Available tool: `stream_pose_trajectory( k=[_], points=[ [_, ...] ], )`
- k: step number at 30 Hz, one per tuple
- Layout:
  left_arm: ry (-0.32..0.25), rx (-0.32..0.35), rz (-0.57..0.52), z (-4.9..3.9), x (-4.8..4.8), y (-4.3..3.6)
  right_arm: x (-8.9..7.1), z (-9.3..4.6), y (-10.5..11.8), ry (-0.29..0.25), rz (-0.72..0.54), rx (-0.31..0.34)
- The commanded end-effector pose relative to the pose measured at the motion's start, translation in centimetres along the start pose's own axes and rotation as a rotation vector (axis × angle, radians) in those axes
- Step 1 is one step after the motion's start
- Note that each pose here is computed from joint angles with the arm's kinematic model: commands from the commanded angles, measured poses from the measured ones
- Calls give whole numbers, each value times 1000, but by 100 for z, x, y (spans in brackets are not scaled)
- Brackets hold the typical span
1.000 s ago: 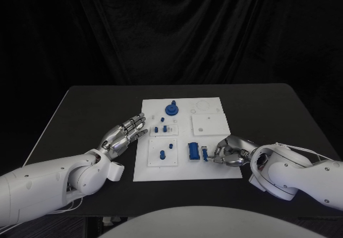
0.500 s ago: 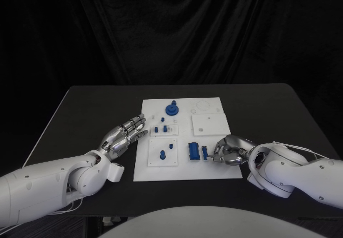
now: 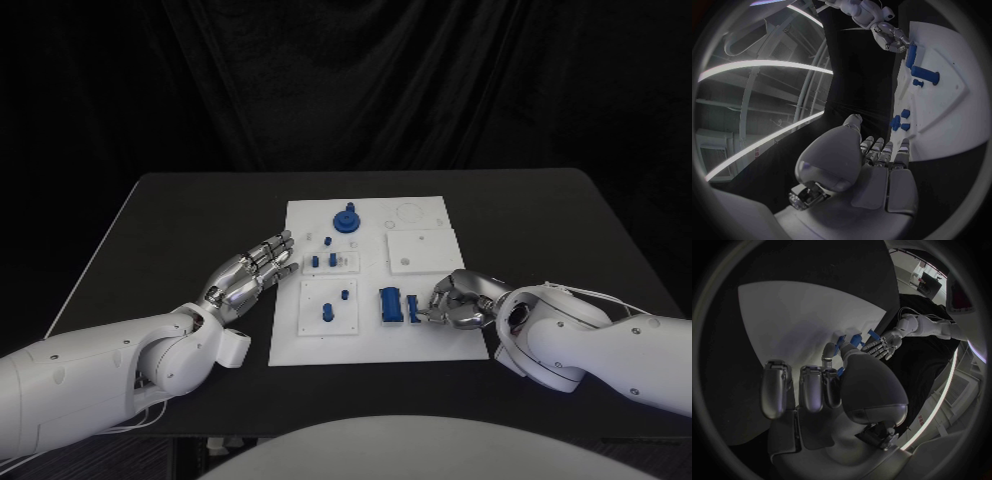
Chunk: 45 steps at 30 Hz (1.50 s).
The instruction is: Assemble the parts on the task board
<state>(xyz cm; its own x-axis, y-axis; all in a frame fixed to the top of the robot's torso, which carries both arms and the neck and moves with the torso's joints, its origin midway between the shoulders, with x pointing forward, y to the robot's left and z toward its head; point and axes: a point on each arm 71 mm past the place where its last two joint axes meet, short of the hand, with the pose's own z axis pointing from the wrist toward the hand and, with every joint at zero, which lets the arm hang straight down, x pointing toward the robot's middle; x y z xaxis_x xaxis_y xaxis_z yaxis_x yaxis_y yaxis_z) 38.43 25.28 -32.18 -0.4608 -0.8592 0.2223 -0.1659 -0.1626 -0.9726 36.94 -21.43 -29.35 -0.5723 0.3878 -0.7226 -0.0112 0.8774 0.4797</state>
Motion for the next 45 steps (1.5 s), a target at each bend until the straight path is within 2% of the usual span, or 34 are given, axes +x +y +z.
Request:
stream_pose_trajectory(
  k=[1,10,15,19,25,26,29,31,34,36,40,45],
  points=[
    [12,35,-9,4,22,-19,16,12,-12,9,-10,10],
    [12,37,-9,2,23,-19,21,21,-21,19,-15,16],
    [5,43,-6,-24,15,-35,-15,-28,-26,-19,5,-6],
    [-7,52,-2,-74,16,-68,-102,-106,-28,-104,45,-57],
    [-23,68,6,-154,46,-152,-405,-189,52,-301,143,-193],
    [-25,74,9,-156,49,-178,-471,-196,77,-337,163,-221],
    [-27,89,17,-142,53,-242,-592,-204,129,-396,199,-279],
    [-35,111,32,-118,56,-317,-699,-206,178,-440,243,-351],
    [-58,148,60,-82,65,-378,-765,-173,205,-434,315,-422],
    [-69,169,75,-58,75,-399,-779,-136,207,-404,377,-452],
    [-78,194,92,-2,109,-412,-763,-56,178,-306,523,-509],
    [-76,207,98,50,141,-405,-735,-27,134,-245,615,-554]
  ],
)
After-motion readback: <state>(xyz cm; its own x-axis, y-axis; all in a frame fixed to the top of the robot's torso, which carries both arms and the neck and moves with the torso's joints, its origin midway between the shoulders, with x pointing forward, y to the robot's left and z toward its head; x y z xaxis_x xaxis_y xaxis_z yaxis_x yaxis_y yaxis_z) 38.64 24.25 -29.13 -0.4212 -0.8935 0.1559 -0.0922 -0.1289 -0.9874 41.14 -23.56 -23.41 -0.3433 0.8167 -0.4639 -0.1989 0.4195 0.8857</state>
